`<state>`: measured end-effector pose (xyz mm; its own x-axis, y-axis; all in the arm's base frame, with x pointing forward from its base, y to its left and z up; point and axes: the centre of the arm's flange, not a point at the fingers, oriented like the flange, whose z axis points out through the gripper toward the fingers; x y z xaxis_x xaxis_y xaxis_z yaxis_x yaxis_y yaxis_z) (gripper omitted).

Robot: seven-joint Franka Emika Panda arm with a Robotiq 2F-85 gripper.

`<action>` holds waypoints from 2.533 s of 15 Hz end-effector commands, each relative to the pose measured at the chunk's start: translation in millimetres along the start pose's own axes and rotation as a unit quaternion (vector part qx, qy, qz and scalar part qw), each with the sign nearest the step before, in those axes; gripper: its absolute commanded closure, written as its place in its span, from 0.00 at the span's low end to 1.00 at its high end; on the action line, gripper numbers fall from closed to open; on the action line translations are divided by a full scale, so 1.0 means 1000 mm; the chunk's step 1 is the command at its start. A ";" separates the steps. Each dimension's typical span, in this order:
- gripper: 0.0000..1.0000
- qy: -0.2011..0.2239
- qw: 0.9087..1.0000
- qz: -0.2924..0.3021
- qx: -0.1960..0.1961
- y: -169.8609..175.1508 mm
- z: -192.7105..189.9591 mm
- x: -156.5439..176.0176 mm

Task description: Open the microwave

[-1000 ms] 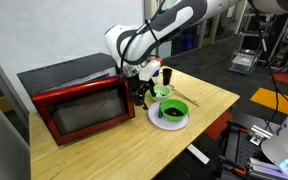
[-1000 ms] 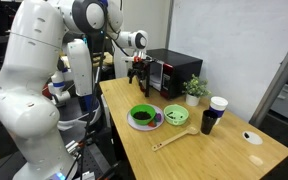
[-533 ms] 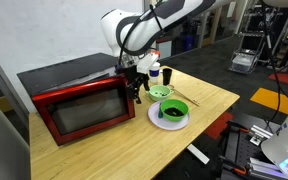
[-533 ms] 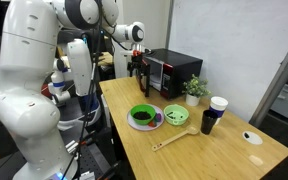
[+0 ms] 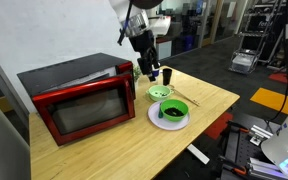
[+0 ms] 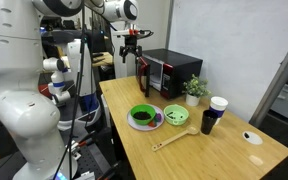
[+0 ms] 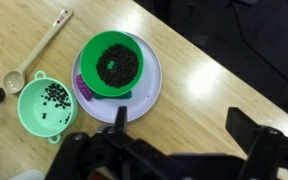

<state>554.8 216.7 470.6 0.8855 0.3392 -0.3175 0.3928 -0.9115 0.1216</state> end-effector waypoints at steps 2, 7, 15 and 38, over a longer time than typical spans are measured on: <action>0.00 -0.040 0.994 -0.093 -0.032 0.028 -0.070 -0.032; 0.00 -0.059 0.985 -0.162 -0.032 0.087 -0.125 -0.008; 0.00 -0.130 0.945 -0.299 -0.010 0.138 -0.076 0.080; 0.00 -0.096 0.869 -0.486 -0.003 0.132 -0.024 0.088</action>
<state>675.4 142.7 486.7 0.1649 0.8843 -0.4368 0.9197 -0.2979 -0.2560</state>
